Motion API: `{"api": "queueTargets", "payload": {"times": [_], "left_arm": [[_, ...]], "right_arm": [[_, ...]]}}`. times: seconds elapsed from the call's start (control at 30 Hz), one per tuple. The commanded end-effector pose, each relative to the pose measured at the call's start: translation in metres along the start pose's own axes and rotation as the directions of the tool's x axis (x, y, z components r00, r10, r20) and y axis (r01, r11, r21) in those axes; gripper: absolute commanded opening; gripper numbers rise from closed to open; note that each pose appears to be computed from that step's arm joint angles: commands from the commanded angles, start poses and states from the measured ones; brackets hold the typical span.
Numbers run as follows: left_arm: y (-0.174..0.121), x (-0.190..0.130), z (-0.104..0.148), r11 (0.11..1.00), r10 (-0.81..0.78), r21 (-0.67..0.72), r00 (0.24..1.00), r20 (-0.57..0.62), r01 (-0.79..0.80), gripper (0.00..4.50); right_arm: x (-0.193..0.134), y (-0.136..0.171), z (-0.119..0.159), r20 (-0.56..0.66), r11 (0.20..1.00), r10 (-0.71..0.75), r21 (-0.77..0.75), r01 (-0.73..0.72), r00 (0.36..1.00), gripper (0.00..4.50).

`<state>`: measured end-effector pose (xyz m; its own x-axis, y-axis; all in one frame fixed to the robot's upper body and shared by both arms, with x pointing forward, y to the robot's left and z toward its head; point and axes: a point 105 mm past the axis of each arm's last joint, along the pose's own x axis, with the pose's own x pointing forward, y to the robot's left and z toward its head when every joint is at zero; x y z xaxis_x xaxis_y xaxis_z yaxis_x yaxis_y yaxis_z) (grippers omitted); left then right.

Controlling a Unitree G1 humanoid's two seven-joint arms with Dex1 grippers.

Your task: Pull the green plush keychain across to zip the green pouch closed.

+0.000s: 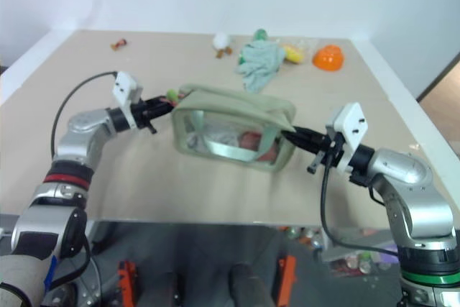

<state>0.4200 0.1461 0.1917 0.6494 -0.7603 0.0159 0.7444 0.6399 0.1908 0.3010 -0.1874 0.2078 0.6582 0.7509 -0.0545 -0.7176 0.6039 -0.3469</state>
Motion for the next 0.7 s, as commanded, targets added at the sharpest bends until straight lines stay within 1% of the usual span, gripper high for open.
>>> {"api": "queueTargets", "payload": {"times": [0.03, 0.2, 0.33, 0.43, 0.6, 0.7], "left_arm": [[0.008, -0.003, 0.03, 0.999, 0.018, 0.048, 0.996, 0.088, -0.022, 0.02], [0.009, -0.006, 0.053, 0.997, 0.019, 0.076, 0.987, 0.158, -0.032, 0.02], [0.008, -0.008, 0.087, 0.993, -0.001, 0.11, 0.966, 0.257, -0.029, 0.02], [-0.002, -0.006, 0.111, 0.99, -0.059, 0.141, 0.947, 0.316, 0.015, 0.02], [-0.03, 0.012, 0.136, 0.967, -0.187, 0.228, 0.927, 0.326, 0.115, 0.02], [-0.05, 0.027, 0.138, 0.935, -0.285, 0.292, 0.92, 0.27, 0.204, 0.02]], "right_arm": [[-0.002, -0.005, 0.011, 0.016, 0.999, -0.014, -0.049, 0.014, 1.0, 0.0], [-0.002, -0.005, 0.01, 0.011, 0.998, -0.011, -0.054, 0.011, 1.0, 0.0], [-0.002, -0.005, 0.01, 0.01, 0.998, -0.011, -0.056, 0.011, 1.0, 0.0], [-0.003, -0.005, 0.01, 0.009, 0.998, -0.013, -0.056, 0.014, 1.0, 0.0], [-0.002, -0.005, 0.009, 0.008, 0.998, -0.014, -0.056, 0.014, 1.0, 0.0], [-0.001, -0.005, 0.009, 0.01, 0.998, -0.014, -0.057, 0.014, 1.0, 0.0]]}}
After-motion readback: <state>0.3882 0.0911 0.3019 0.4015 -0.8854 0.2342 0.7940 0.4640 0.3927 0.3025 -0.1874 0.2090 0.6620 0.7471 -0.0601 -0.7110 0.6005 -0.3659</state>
